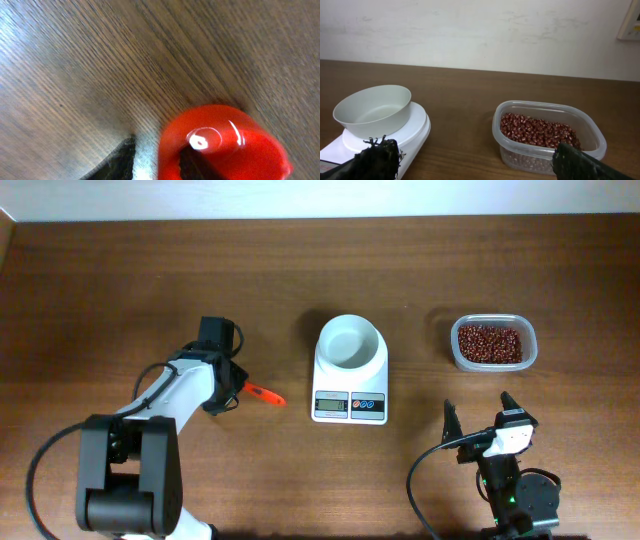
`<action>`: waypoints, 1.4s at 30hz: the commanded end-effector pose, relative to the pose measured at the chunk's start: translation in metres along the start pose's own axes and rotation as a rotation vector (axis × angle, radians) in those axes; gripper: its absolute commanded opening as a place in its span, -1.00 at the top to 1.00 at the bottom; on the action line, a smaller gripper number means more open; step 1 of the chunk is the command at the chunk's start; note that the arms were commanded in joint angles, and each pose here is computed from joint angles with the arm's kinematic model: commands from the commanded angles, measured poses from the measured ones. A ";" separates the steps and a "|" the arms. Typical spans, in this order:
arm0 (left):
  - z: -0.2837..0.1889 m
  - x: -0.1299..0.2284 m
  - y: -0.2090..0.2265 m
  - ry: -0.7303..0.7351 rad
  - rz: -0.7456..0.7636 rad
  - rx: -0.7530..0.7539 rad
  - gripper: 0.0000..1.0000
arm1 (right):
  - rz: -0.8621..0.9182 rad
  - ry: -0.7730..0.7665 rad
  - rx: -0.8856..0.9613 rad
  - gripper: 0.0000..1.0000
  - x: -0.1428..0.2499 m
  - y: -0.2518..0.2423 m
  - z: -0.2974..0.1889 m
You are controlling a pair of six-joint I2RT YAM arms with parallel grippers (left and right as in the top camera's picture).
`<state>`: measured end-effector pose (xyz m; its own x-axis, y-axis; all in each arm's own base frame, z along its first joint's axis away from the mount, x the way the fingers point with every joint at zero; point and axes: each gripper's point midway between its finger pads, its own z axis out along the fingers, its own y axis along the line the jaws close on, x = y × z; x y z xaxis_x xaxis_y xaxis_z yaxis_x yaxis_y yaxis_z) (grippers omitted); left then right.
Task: Scoop and weigh 50g on scale
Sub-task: 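Reach the left gripper to the orange scoop and grasp its bowl rim, then lift the orange scoop with the left gripper and hold it near the scale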
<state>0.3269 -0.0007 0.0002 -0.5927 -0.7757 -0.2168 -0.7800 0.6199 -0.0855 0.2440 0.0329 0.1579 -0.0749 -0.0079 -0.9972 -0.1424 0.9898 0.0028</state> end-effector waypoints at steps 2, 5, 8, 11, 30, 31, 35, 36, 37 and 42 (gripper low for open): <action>0.004 -0.002 0.001 -0.009 -0.014 -0.020 1.00 | 0.006 0.002 -0.016 -0.97 0.002 0.003 0.000; -0.002 -0.001 0.004 -0.006 -0.014 -0.022 1.00 | 0.006 0.002 -0.016 -0.97 0.002 0.003 0.000; -0.021 -0.004 0.003 -0.022 -0.019 0.007 1.00 | 0.006 0.002 -0.016 -0.97 0.002 0.003 0.000; -0.064 0.000 0.019 -0.028 -0.191 0.023 1.00 | 0.006 0.002 -0.016 -0.97 0.002 0.003 0.000; -0.134 0.075 0.072 0.121 -0.433 -0.074 1.00 | 0.006 0.002 -0.017 -0.97 0.002 0.003 0.000; -0.134 0.078 0.072 0.122 -0.440 -0.079 1.00 | 0.006 0.002 -0.017 -0.97 0.002 0.003 0.000; -0.137 0.091 0.064 0.118 -0.365 -0.069 1.00 | 0.006 0.002 -0.016 -0.97 0.002 0.003 0.000; -0.137 0.093 0.064 0.111 -0.360 -0.070 1.00 | 0.006 0.002 -0.016 -0.97 0.002 0.003 0.000; -0.138 0.095 0.063 0.111 -0.349 -0.067 1.00 | 0.006 0.002 -0.016 -0.97 0.002 0.003 0.000; -0.139 0.099 0.061 0.098 -0.354 -0.067 1.00 | 0.006 0.002 -0.016 -0.97 0.002 0.003 0.000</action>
<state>0.1925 -0.0594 0.1053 -0.3236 -0.9441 -0.0633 -0.9430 0.3273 -0.0608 0.2440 0.0330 0.1579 -0.0748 -0.0083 -0.9972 -0.1428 0.9897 0.0025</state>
